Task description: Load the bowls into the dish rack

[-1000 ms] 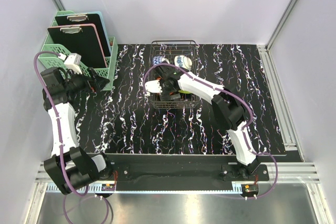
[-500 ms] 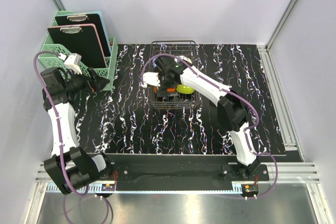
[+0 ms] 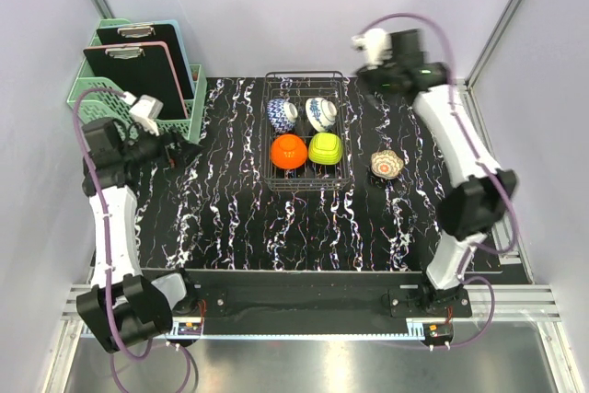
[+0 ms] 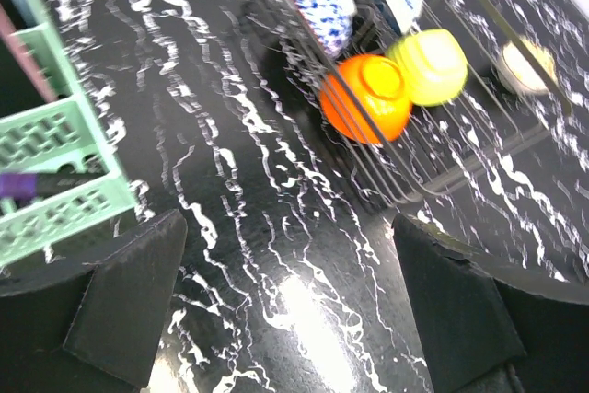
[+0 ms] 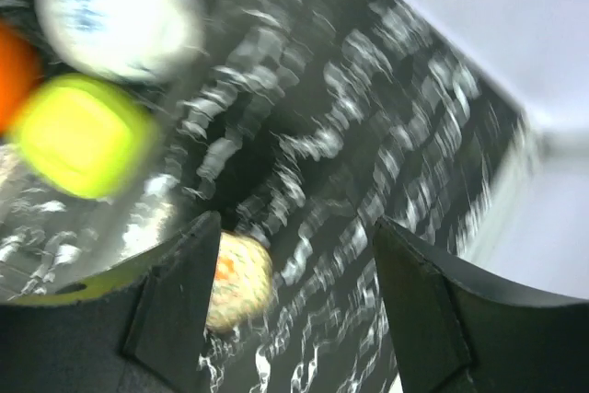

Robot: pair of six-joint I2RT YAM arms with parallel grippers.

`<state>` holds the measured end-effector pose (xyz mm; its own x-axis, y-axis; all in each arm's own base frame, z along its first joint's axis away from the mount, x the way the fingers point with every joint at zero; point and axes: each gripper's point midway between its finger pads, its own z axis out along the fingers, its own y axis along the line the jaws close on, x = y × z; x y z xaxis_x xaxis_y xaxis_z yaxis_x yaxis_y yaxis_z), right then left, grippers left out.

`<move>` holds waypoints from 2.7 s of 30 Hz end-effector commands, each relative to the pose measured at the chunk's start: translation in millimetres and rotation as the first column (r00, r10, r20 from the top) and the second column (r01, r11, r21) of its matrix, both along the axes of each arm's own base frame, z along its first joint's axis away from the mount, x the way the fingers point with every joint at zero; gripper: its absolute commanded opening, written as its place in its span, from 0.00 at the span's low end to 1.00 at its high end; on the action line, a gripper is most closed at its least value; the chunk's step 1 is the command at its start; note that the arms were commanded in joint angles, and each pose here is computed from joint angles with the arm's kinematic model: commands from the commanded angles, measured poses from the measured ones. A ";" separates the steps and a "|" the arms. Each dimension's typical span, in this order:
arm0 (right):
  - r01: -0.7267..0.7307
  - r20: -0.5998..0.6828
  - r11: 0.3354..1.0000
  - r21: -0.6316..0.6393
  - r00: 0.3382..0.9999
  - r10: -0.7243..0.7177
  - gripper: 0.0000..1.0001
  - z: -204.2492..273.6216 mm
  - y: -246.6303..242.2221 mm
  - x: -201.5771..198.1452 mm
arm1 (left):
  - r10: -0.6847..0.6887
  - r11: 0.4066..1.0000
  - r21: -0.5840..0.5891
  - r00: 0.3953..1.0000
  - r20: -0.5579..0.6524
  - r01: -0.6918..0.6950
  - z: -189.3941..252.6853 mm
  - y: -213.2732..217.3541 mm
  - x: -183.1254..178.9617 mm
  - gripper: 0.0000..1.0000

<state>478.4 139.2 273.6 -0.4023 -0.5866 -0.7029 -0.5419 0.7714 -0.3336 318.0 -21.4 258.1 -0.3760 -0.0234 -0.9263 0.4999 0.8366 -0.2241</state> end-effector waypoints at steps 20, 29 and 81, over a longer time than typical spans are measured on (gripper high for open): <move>0.376 -0.583 0.919 0.121 0.776 -0.241 0.67 -198.6 -100.5 -58.5 | -0.192 0.960 0.220 0.979 0.068 0.173 4.0 -82.3 -4.5 0.99; 0.379 -0.645 0.923 0.075 0.724 -0.245 0.65 -226.2 -103.6 -77.4 | -0.205 0.956 0.228 0.977 0.066 0.185 5.5 -87.1 -5.4 0.99; 0.033 -0.110 0.997 0.065 0.994 -0.025 0.00 5.2 45.4 -72.9 | -0.516 0.857 -0.072 0.852 -0.087 0.511 48.5 -275.8 34.1 0.99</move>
